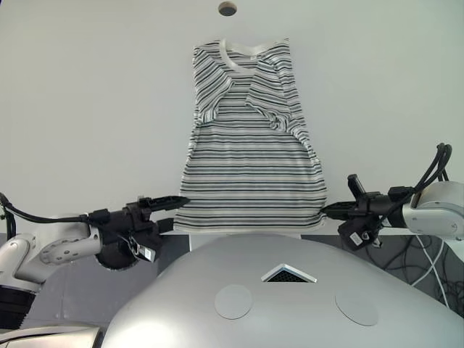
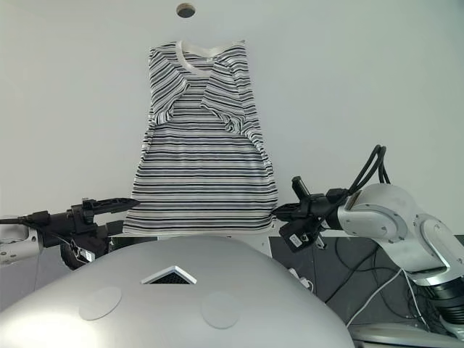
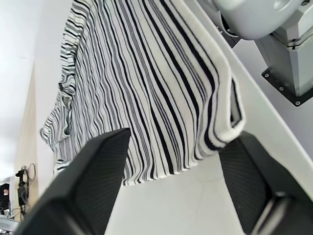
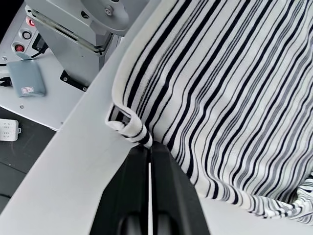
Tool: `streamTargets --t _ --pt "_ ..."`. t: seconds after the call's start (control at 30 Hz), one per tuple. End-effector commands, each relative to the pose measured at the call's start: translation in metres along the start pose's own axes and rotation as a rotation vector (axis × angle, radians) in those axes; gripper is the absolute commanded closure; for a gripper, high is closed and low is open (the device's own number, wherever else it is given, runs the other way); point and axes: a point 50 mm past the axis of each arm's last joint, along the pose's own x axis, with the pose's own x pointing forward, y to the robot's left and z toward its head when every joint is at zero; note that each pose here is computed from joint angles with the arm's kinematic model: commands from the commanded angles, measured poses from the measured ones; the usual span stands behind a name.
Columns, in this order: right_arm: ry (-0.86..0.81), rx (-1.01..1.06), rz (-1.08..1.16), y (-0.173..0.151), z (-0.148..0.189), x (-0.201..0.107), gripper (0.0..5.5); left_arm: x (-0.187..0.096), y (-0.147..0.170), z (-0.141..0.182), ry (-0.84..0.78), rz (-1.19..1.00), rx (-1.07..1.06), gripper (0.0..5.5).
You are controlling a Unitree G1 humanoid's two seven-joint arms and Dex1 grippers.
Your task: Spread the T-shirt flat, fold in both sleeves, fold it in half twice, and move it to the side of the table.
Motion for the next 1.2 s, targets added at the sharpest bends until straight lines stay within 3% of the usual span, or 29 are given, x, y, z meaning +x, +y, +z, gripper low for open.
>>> streamTargets --t 0.03,0.13,0.3,0.57,0.97,1.2 --pt "0.001 -0.003 -0.007 -0.002 0.000 0.000 5.50 0.001 -0.020 -0.008 0.041 -0.101 -0.019 2.36" --pt "0.000 -0.003 -0.008 -0.002 0.000 0.001 5.50 0.000 -0.025 -0.010 0.039 -0.115 -0.017 2.36" --pt "0.003 -0.003 -0.006 -0.001 -0.001 0.000 5.50 0.000 -0.026 -0.010 0.031 -0.119 0.012 3.29" --pt "0.008 -0.005 -0.006 -0.001 -0.001 -0.001 5.50 0.001 -0.020 -0.009 0.036 -0.068 0.047 3.19" --pt "0.009 -0.007 -0.012 -0.003 0.000 -0.001 5.50 0.001 -0.015 -0.007 0.038 -0.130 0.036 5.49" --pt "0.001 0.008 -0.056 -0.007 -0.002 -0.002 5.50 -0.001 0.001 -0.001 0.029 -0.080 -0.063 5.49"
